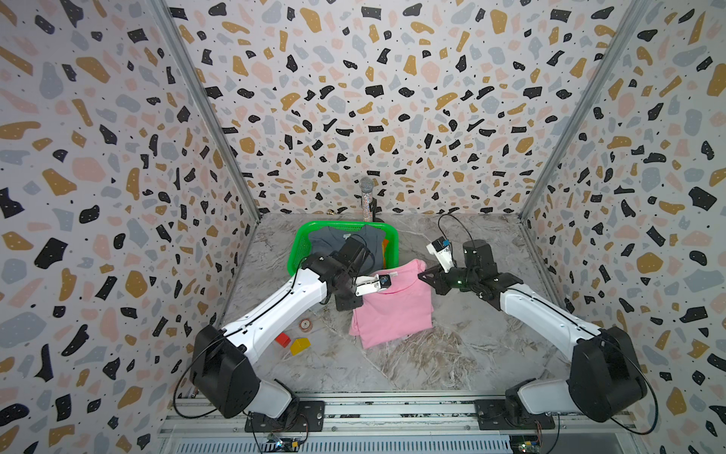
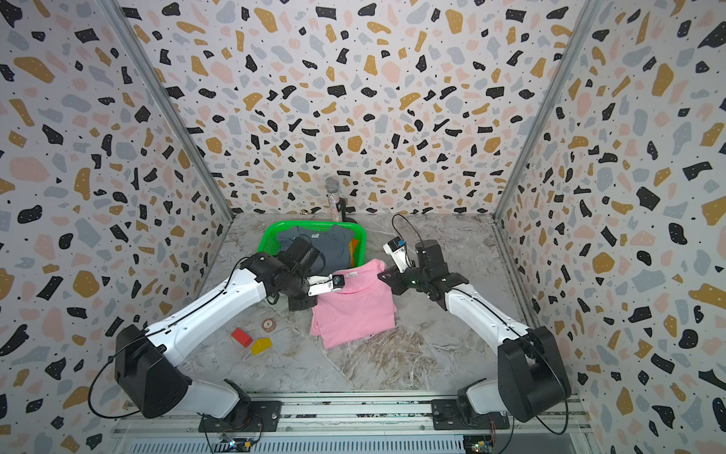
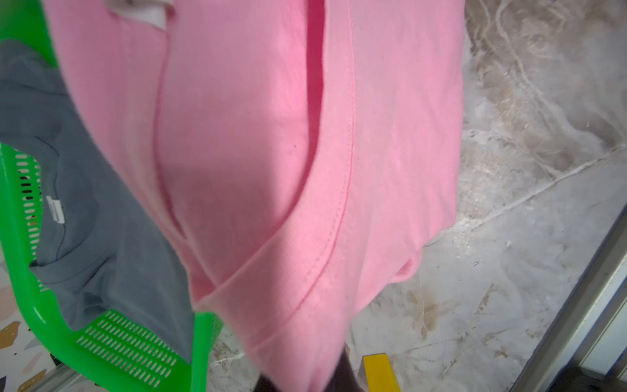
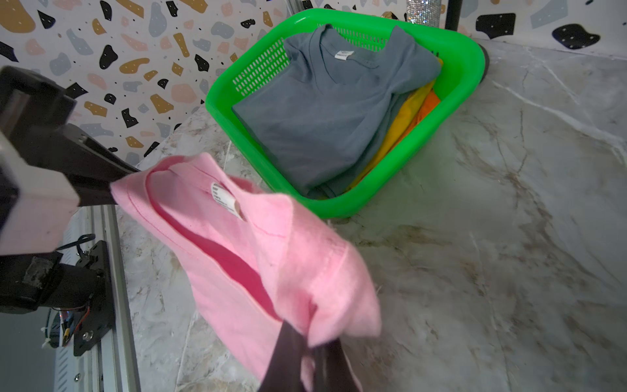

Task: Put the folded t-shirts into the basket
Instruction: Place the T-shirt in the bin.

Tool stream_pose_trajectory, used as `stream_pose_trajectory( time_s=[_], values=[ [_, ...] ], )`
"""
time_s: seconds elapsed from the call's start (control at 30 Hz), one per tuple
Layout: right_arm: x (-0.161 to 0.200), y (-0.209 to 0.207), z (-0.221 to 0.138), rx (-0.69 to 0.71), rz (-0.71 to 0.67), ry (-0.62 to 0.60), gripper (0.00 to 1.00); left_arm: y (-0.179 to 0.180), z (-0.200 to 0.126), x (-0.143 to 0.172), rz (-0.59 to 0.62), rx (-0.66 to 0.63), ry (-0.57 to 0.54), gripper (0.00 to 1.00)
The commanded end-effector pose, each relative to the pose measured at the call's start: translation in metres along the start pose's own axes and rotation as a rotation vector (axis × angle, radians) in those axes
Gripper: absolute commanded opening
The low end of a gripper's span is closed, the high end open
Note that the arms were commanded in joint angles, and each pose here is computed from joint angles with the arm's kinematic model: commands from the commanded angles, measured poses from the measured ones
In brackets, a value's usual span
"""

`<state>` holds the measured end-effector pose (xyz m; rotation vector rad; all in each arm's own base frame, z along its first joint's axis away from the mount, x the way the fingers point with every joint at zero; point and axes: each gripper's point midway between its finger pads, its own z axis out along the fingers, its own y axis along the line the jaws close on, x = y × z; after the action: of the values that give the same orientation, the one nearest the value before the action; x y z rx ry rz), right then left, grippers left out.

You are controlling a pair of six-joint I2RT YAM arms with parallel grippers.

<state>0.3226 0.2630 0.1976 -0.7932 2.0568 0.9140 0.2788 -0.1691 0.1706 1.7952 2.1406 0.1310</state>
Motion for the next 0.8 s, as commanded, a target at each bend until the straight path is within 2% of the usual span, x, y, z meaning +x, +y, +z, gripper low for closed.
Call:
stream_pose_trajectory(
  time_s=[0.0, 0.2, 0.43, 0.6, 0.77],
  values=[
    [-0.037, 0.013, 0.008, 0.012, -0.015, -0.058, 0.00, 0.018, -0.019, 0.019, 0.019, -0.054, 0.043, 0.00],
    [-0.054, 0.037, 0.037, -0.016, 0.004, 0.009, 0.00, 0.047, -0.027, 0.051, -0.008, -0.114, 0.105, 0.00],
    [-0.076, 0.046, 0.063, -0.014, 0.050, 0.067, 0.00, 0.093, -0.049, 0.079, -0.051, -0.210, 0.121, 0.00],
    [-0.090, 0.042, 0.078, -0.014, 0.057, 0.104, 0.00, 0.123, -0.052, 0.091, -0.095, -0.236, 0.129, 0.00],
    [-0.108, 0.035, 0.088, 0.012, -0.003, 0.117, 0.00, 0.144, -0.048, 0.093, -0.137, -0.254, 0.125, 0.00]
  ],
)
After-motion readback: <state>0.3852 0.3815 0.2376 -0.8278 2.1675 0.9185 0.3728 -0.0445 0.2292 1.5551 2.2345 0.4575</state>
